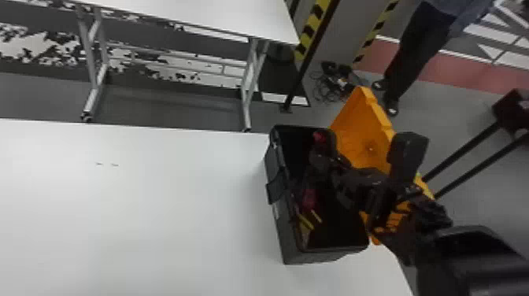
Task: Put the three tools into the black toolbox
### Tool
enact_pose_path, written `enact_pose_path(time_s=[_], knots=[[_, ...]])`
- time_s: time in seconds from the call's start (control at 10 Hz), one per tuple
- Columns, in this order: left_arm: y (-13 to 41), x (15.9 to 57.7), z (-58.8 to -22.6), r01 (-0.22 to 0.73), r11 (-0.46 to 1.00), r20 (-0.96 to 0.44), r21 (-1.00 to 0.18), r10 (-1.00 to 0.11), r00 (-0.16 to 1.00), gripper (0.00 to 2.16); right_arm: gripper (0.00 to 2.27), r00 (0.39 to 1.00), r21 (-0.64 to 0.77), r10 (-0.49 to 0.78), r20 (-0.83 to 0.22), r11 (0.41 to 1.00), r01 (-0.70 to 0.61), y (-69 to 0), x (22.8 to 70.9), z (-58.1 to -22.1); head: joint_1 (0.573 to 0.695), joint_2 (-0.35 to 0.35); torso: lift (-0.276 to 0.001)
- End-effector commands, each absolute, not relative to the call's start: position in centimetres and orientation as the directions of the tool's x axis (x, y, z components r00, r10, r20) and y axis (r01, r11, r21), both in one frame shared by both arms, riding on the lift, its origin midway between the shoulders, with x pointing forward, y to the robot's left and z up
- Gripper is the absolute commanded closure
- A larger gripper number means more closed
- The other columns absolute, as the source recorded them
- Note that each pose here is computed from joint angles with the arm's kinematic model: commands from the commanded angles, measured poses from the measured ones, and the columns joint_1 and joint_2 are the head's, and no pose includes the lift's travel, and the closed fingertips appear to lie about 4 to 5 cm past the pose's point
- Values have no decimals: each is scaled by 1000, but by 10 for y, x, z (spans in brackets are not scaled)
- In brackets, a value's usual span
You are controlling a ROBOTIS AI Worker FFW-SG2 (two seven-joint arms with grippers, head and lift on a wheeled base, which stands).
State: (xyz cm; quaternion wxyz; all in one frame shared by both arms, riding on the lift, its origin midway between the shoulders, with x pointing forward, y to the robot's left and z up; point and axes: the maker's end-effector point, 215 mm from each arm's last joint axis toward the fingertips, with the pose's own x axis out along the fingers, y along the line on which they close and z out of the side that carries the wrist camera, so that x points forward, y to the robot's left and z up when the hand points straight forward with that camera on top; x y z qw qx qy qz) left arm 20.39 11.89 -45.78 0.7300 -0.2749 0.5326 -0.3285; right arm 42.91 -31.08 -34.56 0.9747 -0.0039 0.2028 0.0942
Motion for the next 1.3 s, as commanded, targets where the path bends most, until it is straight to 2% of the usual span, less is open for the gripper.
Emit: enact_pose_path(time_s=[0.0,0.2,0.3,0.4,0.5,0.6,0.8,0.9,1.0,1.1,1.2], knots=[[122,202,-458,176,633,-597,-754,-772,218,26,2243,904,9,177,-390,982,-189,-318,433,-359,695,-348,-51],[121,203,-457,180,633,-597,-752,-772,219,26,2243,907,-32,177,-381,978,-205,-327,435,-365,695,-348,-51],[120,205,-457,184,635,-597,-751,-771,221,26,2071,901,-44,169,-400,978,-203,-331,433,-371,695,-350,-51],[119,207,-457,187,636,-598,-749,-770,223,26,248,897,-44,171,-407,977,-207,-333,432,-373,695,-350,-51],[118,210,-457,190,638,-600,-746,-768,226,26,-1,892,-18,182,-414,978,-208,-333,430,-373,695,-350,-51],[119,212,-457,190,645,-604,-740,-762,231,26,39,841,78,233,-488,971,-224,-326,417,-388,695,-350,-51],[126,217,-464,184,684,-640,-706,-727,248,26,63,775,252,350,-526,935,-251,-283,396,-396,695,-350,-51],[135,238,-471,224,746,-679,-627,-664,314,26,66,785,311,383,-486,916,-254,-252,395,-385,695,-341,-51],[148,283,-463,308,814,-673,-493,-581,457,26,66,797,326,385,-465,912,-250,-233,397,-378,695,-281,-51],[163,333,-442,355,873,-611,-334,-487,624,26,66,817,336,379,-435,910,-243,-222,400,-365,695,-191,-51],[182,375,-408,344,918,-501,-197,-396,769,26,70,842,334,364,-398,913,-236,-219,400,-349,695,-117,-51]])
